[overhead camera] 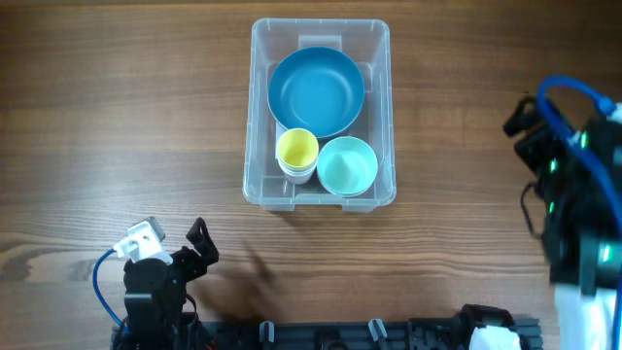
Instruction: Pack container
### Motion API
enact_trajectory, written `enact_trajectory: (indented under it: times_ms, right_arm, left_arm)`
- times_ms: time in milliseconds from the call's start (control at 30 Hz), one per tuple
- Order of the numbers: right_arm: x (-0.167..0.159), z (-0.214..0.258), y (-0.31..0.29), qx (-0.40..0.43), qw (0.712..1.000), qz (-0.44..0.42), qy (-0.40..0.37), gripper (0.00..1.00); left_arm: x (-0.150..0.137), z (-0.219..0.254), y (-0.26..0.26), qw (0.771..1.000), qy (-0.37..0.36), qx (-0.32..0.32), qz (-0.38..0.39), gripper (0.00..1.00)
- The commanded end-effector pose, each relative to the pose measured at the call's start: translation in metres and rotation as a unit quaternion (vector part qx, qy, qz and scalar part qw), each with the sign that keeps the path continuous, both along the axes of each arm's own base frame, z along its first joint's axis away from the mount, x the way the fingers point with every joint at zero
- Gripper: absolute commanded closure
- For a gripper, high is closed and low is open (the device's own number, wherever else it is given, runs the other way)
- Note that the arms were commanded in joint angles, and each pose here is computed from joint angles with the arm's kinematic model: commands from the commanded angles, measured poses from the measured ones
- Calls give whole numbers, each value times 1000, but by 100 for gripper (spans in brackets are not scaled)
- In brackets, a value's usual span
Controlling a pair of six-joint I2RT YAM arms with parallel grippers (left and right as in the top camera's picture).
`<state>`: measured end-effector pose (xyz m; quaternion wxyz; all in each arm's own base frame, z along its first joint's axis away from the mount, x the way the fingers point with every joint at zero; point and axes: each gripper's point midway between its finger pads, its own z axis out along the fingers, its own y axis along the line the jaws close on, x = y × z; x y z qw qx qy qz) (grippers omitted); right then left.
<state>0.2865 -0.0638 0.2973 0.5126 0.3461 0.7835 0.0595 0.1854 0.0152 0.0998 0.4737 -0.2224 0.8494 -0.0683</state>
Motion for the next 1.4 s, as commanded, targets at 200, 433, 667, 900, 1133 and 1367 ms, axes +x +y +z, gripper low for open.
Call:
enact_trajectory:
  times_ms: [200, 433, 667, 900, 1133, 1367]
  right_arm:
    - [-51, -92, 27, -88, 990, 94, -61, 0]
    - [-59, -143, 43, -80, 984, 131, -91, 0]
    - [-58, -156, 46, -76, 983, 139, -97, 1]
    - [-58, -157, 46, -76, 983, 139, -97, 0]
    - [-58, -157, 46, -76, 983, 139, -97, 0]
    - [-58, -157, 46, -76, 983, 139, -97, 0]
  left_arm:
    - [0, -1, 2, 1000, -3, -4, 7, 0]
    - [0, -1, 2, 1000, -3, -4, 7, 0]
    - [0, -1, 2, 1000, -3, -4, 7, 0]
    - [0, -1, 2, 1000, -3, -4, 7, 0]
    - [0, -1, 2, 1000, -3, -4, 7, 0]
    - [0, -1, 2, 1000, -3, -4, 7, 0]
